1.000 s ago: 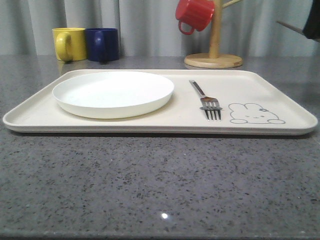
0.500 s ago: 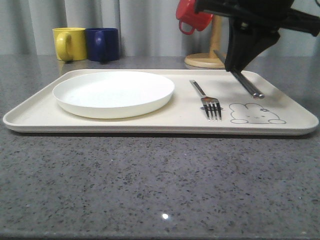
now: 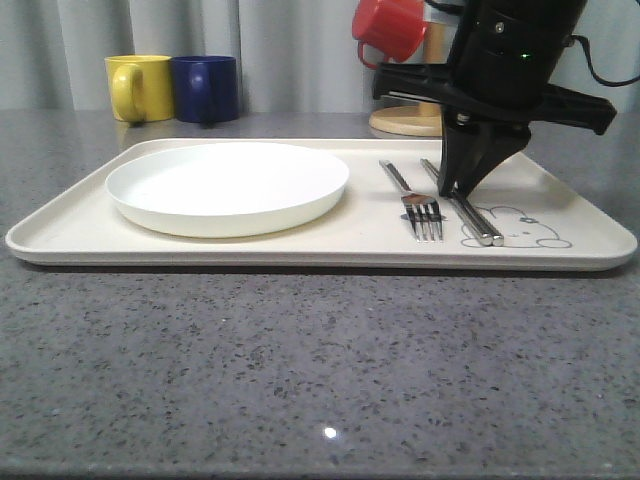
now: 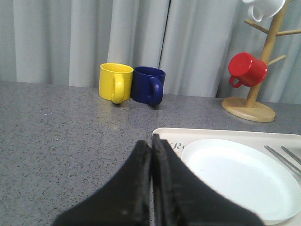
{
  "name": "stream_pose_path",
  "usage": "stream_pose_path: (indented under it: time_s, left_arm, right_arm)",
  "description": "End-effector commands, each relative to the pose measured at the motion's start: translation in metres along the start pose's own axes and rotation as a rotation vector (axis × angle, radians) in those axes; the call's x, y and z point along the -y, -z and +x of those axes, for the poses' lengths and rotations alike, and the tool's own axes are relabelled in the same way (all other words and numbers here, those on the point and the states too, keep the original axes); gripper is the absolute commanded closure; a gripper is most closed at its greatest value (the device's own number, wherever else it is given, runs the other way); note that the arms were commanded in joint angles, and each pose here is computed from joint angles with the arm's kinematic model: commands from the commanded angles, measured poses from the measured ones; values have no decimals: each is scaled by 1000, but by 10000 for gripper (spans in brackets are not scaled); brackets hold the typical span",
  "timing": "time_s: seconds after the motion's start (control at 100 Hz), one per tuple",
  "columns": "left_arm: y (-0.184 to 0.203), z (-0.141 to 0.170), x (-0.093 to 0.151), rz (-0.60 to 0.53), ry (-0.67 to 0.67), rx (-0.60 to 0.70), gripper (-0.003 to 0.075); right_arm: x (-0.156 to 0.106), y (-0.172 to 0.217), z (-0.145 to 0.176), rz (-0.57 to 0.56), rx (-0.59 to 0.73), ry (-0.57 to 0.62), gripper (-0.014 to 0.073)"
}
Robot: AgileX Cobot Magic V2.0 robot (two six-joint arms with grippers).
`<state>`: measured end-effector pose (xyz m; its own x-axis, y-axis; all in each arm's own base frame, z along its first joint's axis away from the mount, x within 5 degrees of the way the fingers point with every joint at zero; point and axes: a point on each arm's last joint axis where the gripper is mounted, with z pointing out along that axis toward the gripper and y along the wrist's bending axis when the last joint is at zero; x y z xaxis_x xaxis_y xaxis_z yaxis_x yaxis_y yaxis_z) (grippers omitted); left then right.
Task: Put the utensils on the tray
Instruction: 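Place the chopsticks on the tray beside the fork and release, then grasp the silver spoon with the right gripper and lift it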
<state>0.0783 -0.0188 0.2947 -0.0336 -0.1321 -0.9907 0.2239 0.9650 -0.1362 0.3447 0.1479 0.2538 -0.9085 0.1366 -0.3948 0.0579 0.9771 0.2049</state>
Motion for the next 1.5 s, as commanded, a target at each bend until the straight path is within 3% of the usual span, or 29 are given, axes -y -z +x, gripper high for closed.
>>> stream_pose_path:
  time_s: [0.0,0.26,0.57,0.67,0.83,1.1,1.29,1.49]
  left_arm:
    - [1,-14,-1,-16,8,92,738]
    - [1,-14,-1,-16,8,92,738]
    - [1,-14,-1,-16,8,92,738]
    - [1,-14,-1,-16,8,92,738]
    - [1,-14,-1,-16,8,92,738]
    - [1,-14,-1,-16,8,92,738]
    - [1,-14,-1,-16,8,92,738]
    - [1,-14,-1,-16,8,92,738]
  right_arm:
    - [-5,23,-11,-39,89,8,533]
    - [-5,28,-11,-41,93,8,283]
    - [2,76,-21,-49,189,62,263]
    - [21,98,-24,-18,213,100,263]
    - [78,122,-30,102,185,96,263]
    - [163,122,-41,222,105,72,263]
    - [198,107,-45,262,57,40,263]
    - [218,87,-50,278,32,5,263]
